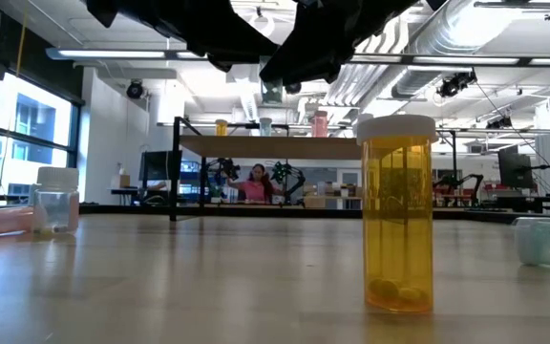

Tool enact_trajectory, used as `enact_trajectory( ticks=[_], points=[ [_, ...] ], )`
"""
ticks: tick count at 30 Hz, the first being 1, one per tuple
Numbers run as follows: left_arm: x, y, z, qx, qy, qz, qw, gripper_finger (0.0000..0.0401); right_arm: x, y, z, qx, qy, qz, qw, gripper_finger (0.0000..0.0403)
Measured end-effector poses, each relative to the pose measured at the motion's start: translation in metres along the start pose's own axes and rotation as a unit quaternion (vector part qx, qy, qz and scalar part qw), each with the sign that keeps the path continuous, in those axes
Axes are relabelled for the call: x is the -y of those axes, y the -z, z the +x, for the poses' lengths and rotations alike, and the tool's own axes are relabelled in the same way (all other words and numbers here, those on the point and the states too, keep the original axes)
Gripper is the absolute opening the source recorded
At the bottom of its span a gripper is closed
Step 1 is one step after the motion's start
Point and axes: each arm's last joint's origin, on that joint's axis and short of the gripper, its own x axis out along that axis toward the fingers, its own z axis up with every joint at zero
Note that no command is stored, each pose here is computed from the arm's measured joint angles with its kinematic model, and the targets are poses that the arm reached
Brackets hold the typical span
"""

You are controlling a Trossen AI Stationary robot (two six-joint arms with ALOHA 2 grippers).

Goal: Pick and place medicine bottles onto shelf by color
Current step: Put the top blue pill bottle on the shelf

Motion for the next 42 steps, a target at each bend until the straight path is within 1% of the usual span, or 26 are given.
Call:
enact_trajectory(
  ticks=[7,9,17,22,30,33,36,42],
  points=[
    [0.0,0.0,0.0,0.001,0.002,0.0,1.0,0.011,0.0,0.0,0.0,0.001,0.002,0.012,1.0,0.0092],
    [0.0,0.0,0.0,0.001,0.002,0.0,1.0,0.0108,0.0,0.0,0.0,0.001,0.007,0.013,1.0,0.0098],
    [-0.001,0.0,0.0,-0.001,-0.006,0.0,1.0,0.0109,0.001,0.0,0.0,0.0,0.013,0.016,1.0,0.0155],
    [-0.001,0.0,0.0,-0.003,-0.013,0.0,1.0,0.0108,0.003,-0.003,-0.01,-0.001,0.015,0.016,1.0,0.0176],
    [-0.002,0.0,-0.001,-0.005,-0.02,0.009,1.0,0.0107,0.008,-0.009,-0.037,-0.008,0.019,0.021,1.0,0.0178],
    [-0.008,-0.002,-0.006,-0.003,-0.03,0.008,1.0,0.0108,0.011,-0.01,-0.051,-0.017,0.021,0.022,0.999,0.0178],
    [-0.02,-0.005,-0.012,0.007,-0.049,0.001,0.999,0.0109,0.013,-0.013,-0.063,-0.016,0.021,0.022,0.999,0.0179],
    [-0.059,-0.008,-0.029,0.026,-0.116,-0.014,0.993,0.0109,0.018,-0.022,-0.089,0.017,0.028,0.012,0.999,0.0179]
  ],
)
